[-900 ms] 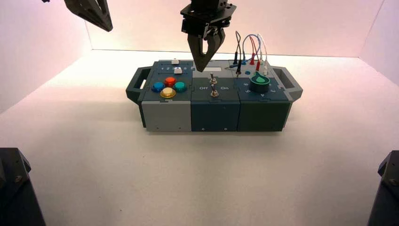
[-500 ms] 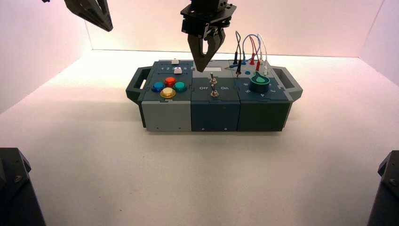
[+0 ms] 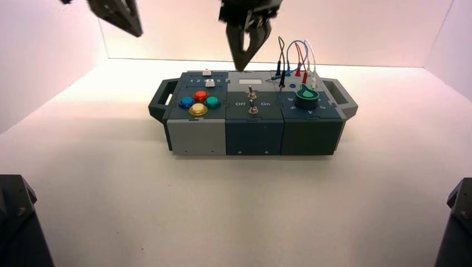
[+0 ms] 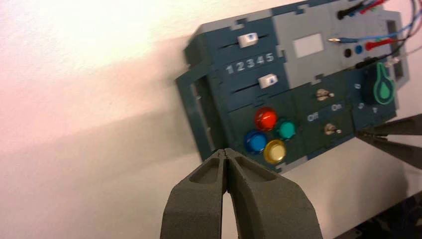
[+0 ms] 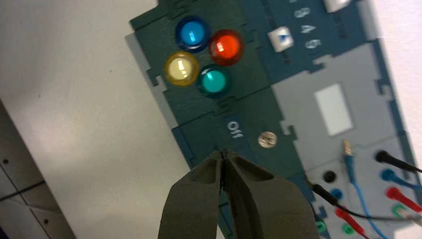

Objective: Move the bottom slider to position 2.

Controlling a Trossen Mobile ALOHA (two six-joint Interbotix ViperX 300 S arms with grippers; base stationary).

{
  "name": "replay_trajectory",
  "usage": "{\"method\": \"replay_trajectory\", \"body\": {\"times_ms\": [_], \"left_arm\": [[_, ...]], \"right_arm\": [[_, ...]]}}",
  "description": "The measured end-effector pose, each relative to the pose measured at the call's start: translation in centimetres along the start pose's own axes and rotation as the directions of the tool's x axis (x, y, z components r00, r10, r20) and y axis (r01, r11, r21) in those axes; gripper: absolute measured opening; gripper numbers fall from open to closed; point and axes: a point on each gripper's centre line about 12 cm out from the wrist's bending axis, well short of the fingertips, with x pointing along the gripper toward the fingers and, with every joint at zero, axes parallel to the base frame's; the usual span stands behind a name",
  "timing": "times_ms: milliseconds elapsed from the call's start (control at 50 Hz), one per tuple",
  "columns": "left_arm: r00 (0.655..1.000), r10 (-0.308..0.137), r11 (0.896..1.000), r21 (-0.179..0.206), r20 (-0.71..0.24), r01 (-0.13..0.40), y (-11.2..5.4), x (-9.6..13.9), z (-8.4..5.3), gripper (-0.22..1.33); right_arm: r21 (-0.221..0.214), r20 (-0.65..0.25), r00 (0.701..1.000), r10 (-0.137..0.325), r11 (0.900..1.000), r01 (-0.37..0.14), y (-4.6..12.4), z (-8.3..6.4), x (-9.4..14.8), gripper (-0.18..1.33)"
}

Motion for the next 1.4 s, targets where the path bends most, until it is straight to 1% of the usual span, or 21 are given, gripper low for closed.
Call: {"method": "replay_trajectory", "body": {"times_ms": [120, 280, 300, 360, 380, 540, 560, 660, 680, 700, 780, 840, 920, 1000, 1060, 1120, 1140, 1160, 1180, 1340, 1400], "left_arm": [[0.999, -0.018, 0.999, 0.030, -0.026, 0.019, -1.0, 0.4, -0.2, -0.17], [0.997, -0.039, 0.996, 0.074, -0.068, 0.044, -2.5, 0.8, -0.7, -0.17], [0.997, -0.039, 0.995, 0.093, -0.074, 0.045, -3.0, 0.9, -0.8, -0.17], [0.996, -0.043, 0.991, 0.125, -0.083, 0.053, -4.0, 1.1, -0.9, -0.17], [0.995, -0.043, 0.989, 0.135, -0.088, 0.055, -4.3, 1.2, -1.0, -0.17], [0.993, -0.042, 0.987, 0.150, -0.112, 0.059, -6.6, 1.7, -1.2, -0.17], [0.993, -0.033, 0.987, 0.155, -0.113, 0.050, -7.0, 1.7, -1.0, -0.17], [0.993, 0.021, 0.987, 0.162, -0.113, -0.002, -7.7, 1.7, -0.2, -0.17], [0.993, 0.035, 0.987, 0.161, -0.111, -0.016, -7.8, 1.7, 0.0, -0.17], [0.993, 0.051, 0.987, 0.155, -0.108, -0.034, -7.8, 1.7, 0.2, -0.17], [0.986, 0.122, 0.988, 0.102, -0.111, -0.111, -7.5, 1.6, 0.9, -0.17], [0.979, 0.167, 0.985, 0.057, -0.118, -0.161, -7.4, 1.5, 1.2, -0.17], [0.973, 0.190, 0.982, 0.047, -0.128, -0.186, -7.5, 1.7, 1.4, -0.17], [0.971, 0.188, 0.982, 0.054, -0.145, -0.182, -8.2, 2.4, 1.4, -0.17], [0.970, 0.177, 0.984, 0.056, -0.166, -0.170, -8.7, 3.3, 1.4, -0.17], [0.969, 0.163, 0.986, 0.057, -0.185, -0.155, -9.3, 4.1, 1.5, -0.17], [0.967, 0.157, 0.987, 0.060, -0.201, -0.148, -9.5, 4.7, 1.5, -0.17], [0.967, 0.157, 0.987, 0.060, -0.201, -0.148, -9.5, 4.7, 1.5, -0.17], [0.964, 0.148, 0.989, 0.058, -0.220, -0.139, -9.6, 5.4, 1.6, -0.17], [0.954, 0.115, 0.993, 0.023, -0.276, -0.113, -9.6, 8.1, 1.6, -0.17], [0.956, 0.106, 0.994, 0.009, -0.274, -0.108, -9.6, 8.8, 1.7, -0.17]], "right_arm": [[0.077, 0.027, 0.999, -0.022, 0.9968, 0.020, -1.9, -0.5, -1.0, -0.14], [0.216, 0.048, 0.997, -0.058, 0.9753, 0.046, -4.9, -1.7, -2.2, -0.14], [0.222, 0.050, 0.997, -0.059, 0.9740, 0.047, -5.0, -1.7, -2.3, -0.14], [0.284, 0.057, 0.996, -0.072, 0.9573, 0.053, -5.8, -2.1, -2.7, -0.14], [0.290, 0.058, 0.996, -0.073, 0.9556, 0.053, -5.9, -2.1, -2.8, -0.14], [0.406, 0.069, 0.993, -0.096, 0.9118, 0.060, -6.9, -3.2, -3.0, -0.14], [0.433, 0.069, 0.993, -0.100, 0.8995, 0.061, -7.2, -3.6, -3.0, -0.14], [0.496, 0.076, 0.990, -0.118, 0.8657, 0.065, -7.8, -4.6, -3.0, -0.14], [0.500, 0.077, 0.990, -0.119, 0.8633, 0.065, -7.9, -4.6, -2.9, -0.14], [0.516, 0.081, 0.989, -0.125, 0.8539, 0.065, -8.0, -4.9, -3.0, -0.14], [0.536, 0.090, 0.987, -0.134, 0.8414, 0.065, -7.9, -5.2, -3.1, -0.14], [0.539, 0.094, 0.986, -0.136, 0.8397, 0.065, -7.7, -5.3, -3.2, -0.14], [0.548, 0.093, 0.986, -0.138, 0.8338, 0.066, -7.7, -5.7, -3.2, -0.14], [0.565, 0.088, 0.986, -0.141, 0.8226, 0.067, -7.9, -6.2, -3.2, -0.14], [0.590, 0.087, 0.985, -0.148, 0.8042, 0.069, -8.3, -6.8, -3.4, -0.14], [0.602, 0.085, 0.985, -0.151, 0.7951, 0.070, -8.4, -7.2, -3.5, -0.14], [0.612, 0.084, 0.984, -0.155, 0.7878, 0.072, -8.6, -7.5, -3.6, -0.14], [0.612, 0.084, 0.984, -0.155, 0.7878, 0.072, -8.6, -7.5, -3.6, -0.14], [0.620, 0.086, 0.983, -0.161, 0.7813, 0.074, -8.8, -7.9, -3.9, -0.14], [0.647, 0.103, 0.976, -0.191, 0.7582, 0.080, -9.3, -8.9, -5.2, -0.14], [0.650, 0.110, 0.974, -0.200, 0.7554, 0.082, -9.2, -9.2, -5.5, -0.14]]}}
